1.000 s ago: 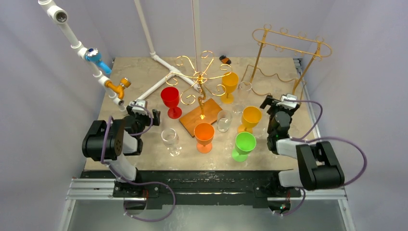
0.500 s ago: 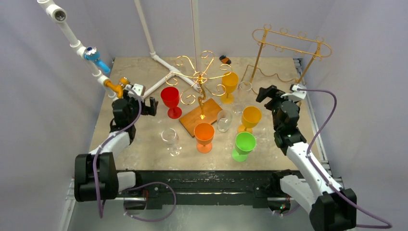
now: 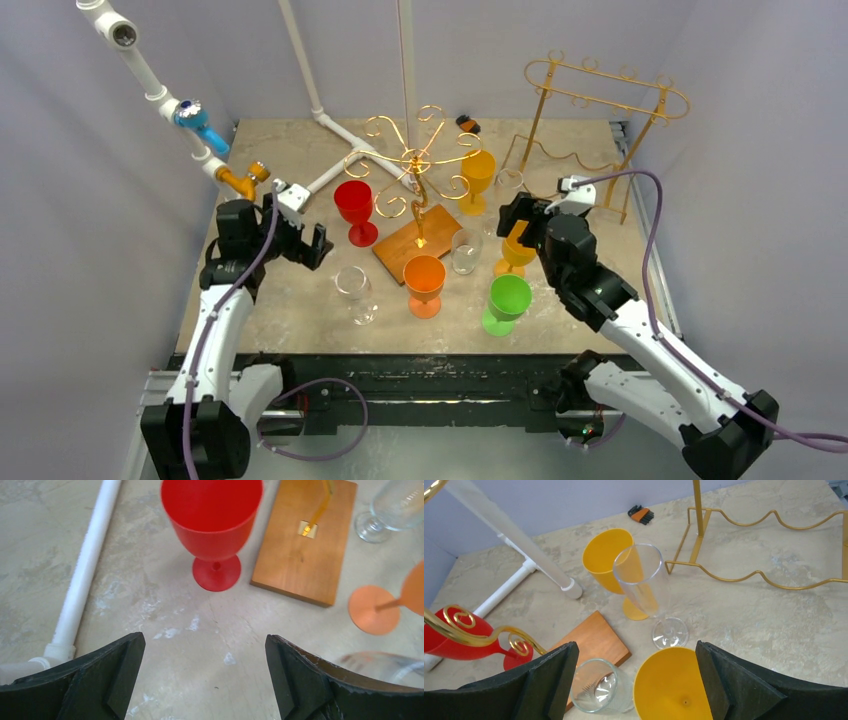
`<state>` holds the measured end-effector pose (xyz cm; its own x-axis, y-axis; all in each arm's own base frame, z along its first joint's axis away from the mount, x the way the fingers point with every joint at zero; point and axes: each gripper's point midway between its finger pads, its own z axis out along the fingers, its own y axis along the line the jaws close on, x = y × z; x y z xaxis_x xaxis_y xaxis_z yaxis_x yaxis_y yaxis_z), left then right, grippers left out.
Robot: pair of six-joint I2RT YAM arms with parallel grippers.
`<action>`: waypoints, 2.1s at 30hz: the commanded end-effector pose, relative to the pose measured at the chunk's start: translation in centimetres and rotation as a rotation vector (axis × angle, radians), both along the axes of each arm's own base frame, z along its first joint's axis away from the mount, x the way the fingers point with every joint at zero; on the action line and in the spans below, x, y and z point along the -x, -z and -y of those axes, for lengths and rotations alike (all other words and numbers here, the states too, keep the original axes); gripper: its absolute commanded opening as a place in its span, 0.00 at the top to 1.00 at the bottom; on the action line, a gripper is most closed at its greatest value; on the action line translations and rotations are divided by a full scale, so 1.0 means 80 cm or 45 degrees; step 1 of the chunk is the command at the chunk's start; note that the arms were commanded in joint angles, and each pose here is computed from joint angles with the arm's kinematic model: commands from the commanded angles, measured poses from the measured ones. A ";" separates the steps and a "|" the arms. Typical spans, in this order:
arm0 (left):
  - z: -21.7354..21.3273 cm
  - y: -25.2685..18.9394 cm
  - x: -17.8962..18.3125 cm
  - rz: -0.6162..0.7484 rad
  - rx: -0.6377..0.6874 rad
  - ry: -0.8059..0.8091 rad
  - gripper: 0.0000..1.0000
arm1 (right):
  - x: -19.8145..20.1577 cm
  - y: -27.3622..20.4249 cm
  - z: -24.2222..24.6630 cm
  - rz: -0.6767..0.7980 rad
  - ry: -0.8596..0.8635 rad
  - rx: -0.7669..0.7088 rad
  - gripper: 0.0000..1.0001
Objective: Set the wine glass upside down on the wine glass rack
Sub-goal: Pick up the wine glass at the center of the board.
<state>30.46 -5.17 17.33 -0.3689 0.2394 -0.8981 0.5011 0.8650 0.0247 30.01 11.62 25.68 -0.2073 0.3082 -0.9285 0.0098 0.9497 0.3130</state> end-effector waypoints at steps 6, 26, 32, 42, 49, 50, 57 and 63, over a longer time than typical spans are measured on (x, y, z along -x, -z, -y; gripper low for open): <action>0.033 -0.069 0.058 -0.057 0.002 0.287 0.01 | 0.011 -0.014 -0.002 -0.030 -0.024 0.054 0.01; 0.091 -0.030 0.108 -0.229 -0.097 0.699 0.17 | 0.047 -0.048 -0.050 -0.131 -0.187 0.071 0.01; 0.090 -0.009 0.102 -0.269 -0.151 0.701 0.28 | 0.060 -0.050 -0.077 -0.153 -0.242 0.089 0.04; 0.071 0.019 0.108 -0.279 -0.281 0.685 0.59 | 0.084 -0.061 -0.104 -0.175 -0.284 0.113 0.08; 0.060 0.028 0.126 -0.303 -0.367 0.730 0.77 | 0.104 -0.066 -0.131 -0.168 -0.346 0.070 0.09; 0.059 0.029 0.128 -0.302 -0.371 0.732 0.80 | 0.106 -0.064 -0.137 -0.174 -0.352 0.076 0.09; 0.057 0.026 0.144 -0.284 -0.394 0.773 1.00 | 0.120 -0.058 -0.167 -0.181 -0.410 0.060 0.09; 0.059 0.012 0.162 -0.263 -0.408 0.859 1.00 | 0.132 -0.055 -0.194 -0.197 -0.475 0.034 0.07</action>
